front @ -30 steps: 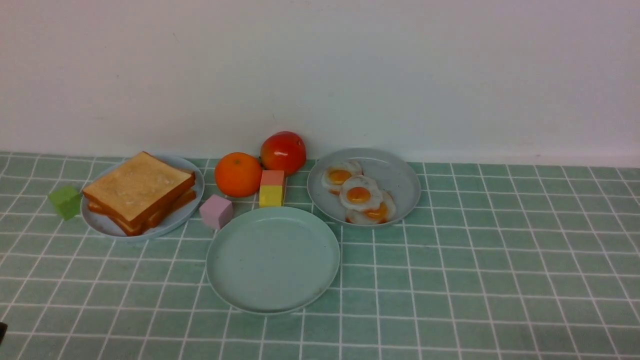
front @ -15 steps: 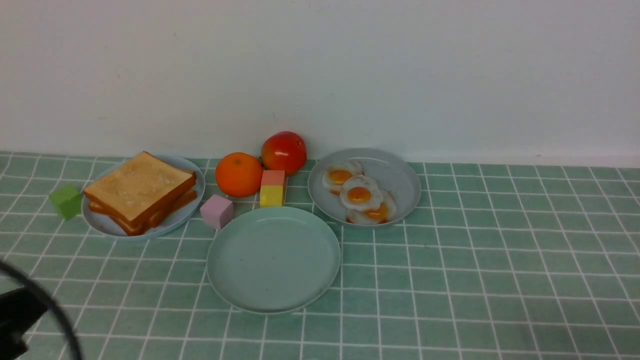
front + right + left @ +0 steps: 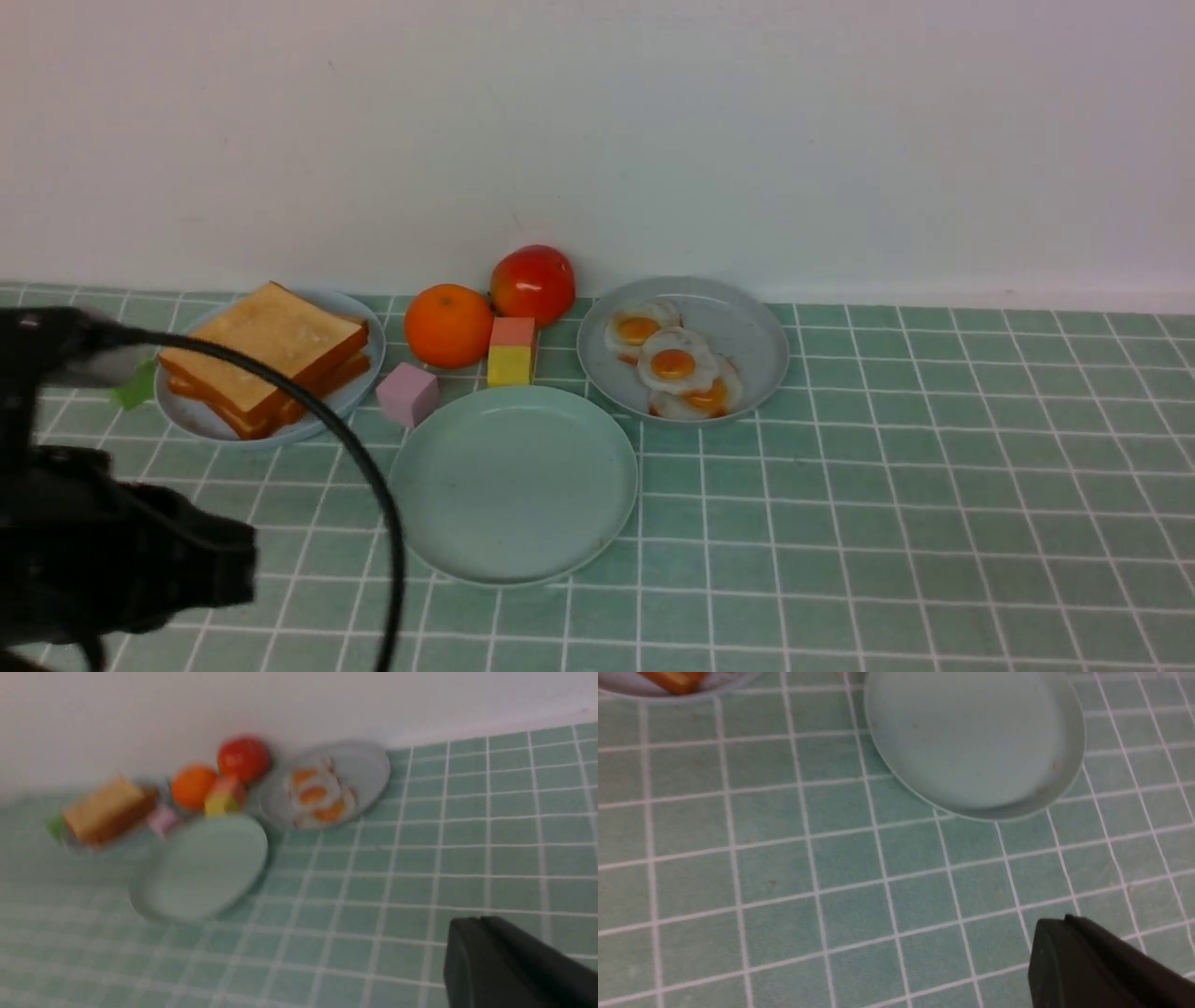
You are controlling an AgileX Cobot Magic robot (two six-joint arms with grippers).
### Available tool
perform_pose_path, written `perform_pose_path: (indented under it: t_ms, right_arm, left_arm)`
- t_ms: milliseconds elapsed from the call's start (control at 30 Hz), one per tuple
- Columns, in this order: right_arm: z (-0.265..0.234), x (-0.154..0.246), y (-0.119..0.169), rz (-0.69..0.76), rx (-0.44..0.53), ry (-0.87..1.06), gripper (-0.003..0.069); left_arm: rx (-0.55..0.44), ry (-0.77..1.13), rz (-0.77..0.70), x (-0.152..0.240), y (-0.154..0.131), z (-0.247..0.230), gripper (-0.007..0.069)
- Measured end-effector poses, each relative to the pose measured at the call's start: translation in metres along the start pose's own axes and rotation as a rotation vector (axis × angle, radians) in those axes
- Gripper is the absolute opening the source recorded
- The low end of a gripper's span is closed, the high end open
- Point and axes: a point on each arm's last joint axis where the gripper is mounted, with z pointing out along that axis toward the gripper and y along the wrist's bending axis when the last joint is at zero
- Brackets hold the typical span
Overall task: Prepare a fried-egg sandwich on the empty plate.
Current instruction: Use the left arm to grab a slice of bread
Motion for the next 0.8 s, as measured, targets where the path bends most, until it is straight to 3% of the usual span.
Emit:
perform_pose_path:
  t_ms: [100, 267, 533, 667, 767, 800]
  right_arm:
    - [0.003, -0.033, 0.007, -0.115, -0.019, 0.131, 0.0001]
    - [0.016, -0.070, 0.016, -0.179, -0.086, 0.267, 0.0001]
    - [0.016, -0.077, 0.024, -0.243, -0.135, 0.278, 0.0003]
    - [0.017, -0.076, 0.025, -0.264, -0.138, 0.285, 0.0006]
    - [0.017, -0.076, 0.025, -0.267, -0.139, 0.286, 0.0007]
    - [0.017, -0.076, 0.025, -0.267, -0.139, 0.286, 0.0006]
  left_arm:
    - [-0.012, 0.017, 0.001, -0.014, 0.000, 0.009, -0.0013]
    - [-0.099, 0.060, 0.022, -0.063, 0.017, 0.034, -0.0013]
    - [-0.197, 0.162, 0.040, -0.115, 0.072, 0.098, -0.0013]
    - [-0.219, 0.175, 0.202, -0.130, 0.087, 0.135, 0.0005]
    - [-0.221, 0.182, 0.301, -0.134, 0.093, 0.152, 0.0067]
    - [-0.224, 0.183, 0.353, -0.134, 0.097, 0.160, 0.0118]
